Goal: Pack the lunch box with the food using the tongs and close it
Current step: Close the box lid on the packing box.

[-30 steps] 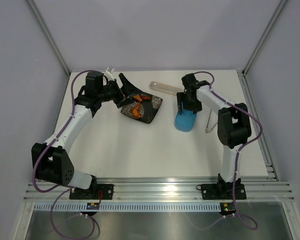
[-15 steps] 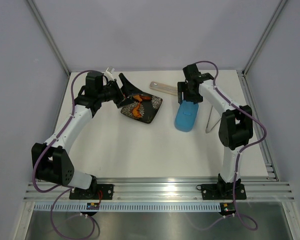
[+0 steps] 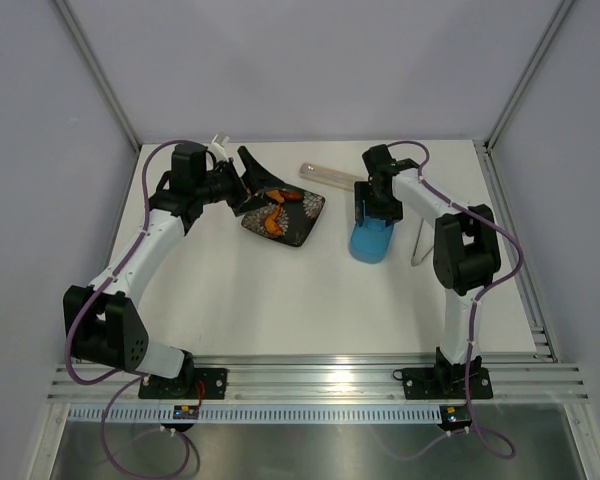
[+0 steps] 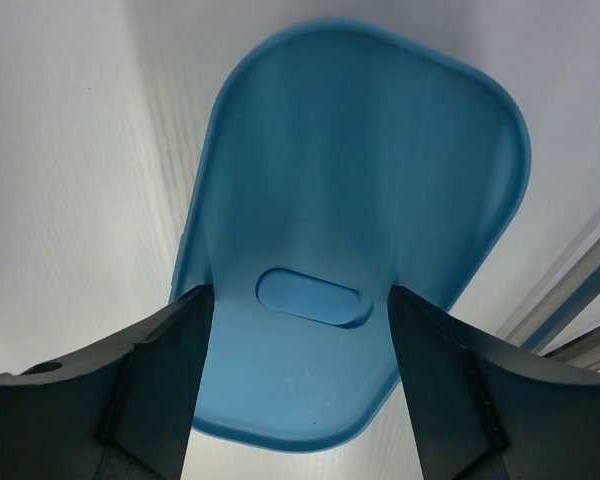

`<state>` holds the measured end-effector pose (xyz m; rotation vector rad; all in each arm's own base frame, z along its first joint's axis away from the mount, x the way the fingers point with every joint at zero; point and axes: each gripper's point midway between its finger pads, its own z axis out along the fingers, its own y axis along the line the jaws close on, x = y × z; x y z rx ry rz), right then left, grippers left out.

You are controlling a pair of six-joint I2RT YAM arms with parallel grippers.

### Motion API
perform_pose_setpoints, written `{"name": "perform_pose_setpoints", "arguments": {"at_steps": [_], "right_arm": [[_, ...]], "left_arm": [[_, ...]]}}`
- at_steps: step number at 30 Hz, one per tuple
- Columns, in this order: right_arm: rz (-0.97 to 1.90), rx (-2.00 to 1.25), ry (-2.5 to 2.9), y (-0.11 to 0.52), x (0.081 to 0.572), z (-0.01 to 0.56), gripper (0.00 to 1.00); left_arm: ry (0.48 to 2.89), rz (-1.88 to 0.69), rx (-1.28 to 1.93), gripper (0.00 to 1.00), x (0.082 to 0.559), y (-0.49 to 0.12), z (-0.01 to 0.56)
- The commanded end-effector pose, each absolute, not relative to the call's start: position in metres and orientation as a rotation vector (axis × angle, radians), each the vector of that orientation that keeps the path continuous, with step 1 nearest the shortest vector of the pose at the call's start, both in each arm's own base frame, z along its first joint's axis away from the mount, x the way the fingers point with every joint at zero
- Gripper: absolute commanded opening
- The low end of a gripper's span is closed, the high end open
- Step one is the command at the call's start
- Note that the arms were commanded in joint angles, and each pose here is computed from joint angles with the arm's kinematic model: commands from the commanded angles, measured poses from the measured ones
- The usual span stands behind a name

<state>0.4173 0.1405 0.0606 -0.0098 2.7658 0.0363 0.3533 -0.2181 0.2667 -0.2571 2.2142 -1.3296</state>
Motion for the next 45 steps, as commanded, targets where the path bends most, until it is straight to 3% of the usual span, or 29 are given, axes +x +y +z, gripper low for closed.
{"name": "perform_pose_setpoints", "arguments": {"at_steps": [1,10,24,36,45], "right_arm": [[0.044,-0.017,2.727,0.143,0.422,0.082,0.78],[0.052,0.034,2.574,0.135,0.459,0.147,0.78],[0.036,0.109,2.787,0.133,0.445,0.043,0.76],[0.005,0.131,2.595,0.123,0.462,0.131,0.75],[-0.057,0.14,2.688,0.119,0.452,0.085,0.75]], "left_arm": [[2.168,-1.332,-0.213,0.99,0.36,-0.22,0.279],[2.166,-1.327,-0.211,0.99,0.36,-0.219,0.28],[2.173,-1.322,-0.204,0.99,0.357,-0.219,0.28],[2.172,-1.332,-0.2,0.99,0.357,-0.22,0.28],[2.173,-1.324,-0.207,0.99,0.352,-0.218,0.277]]}}
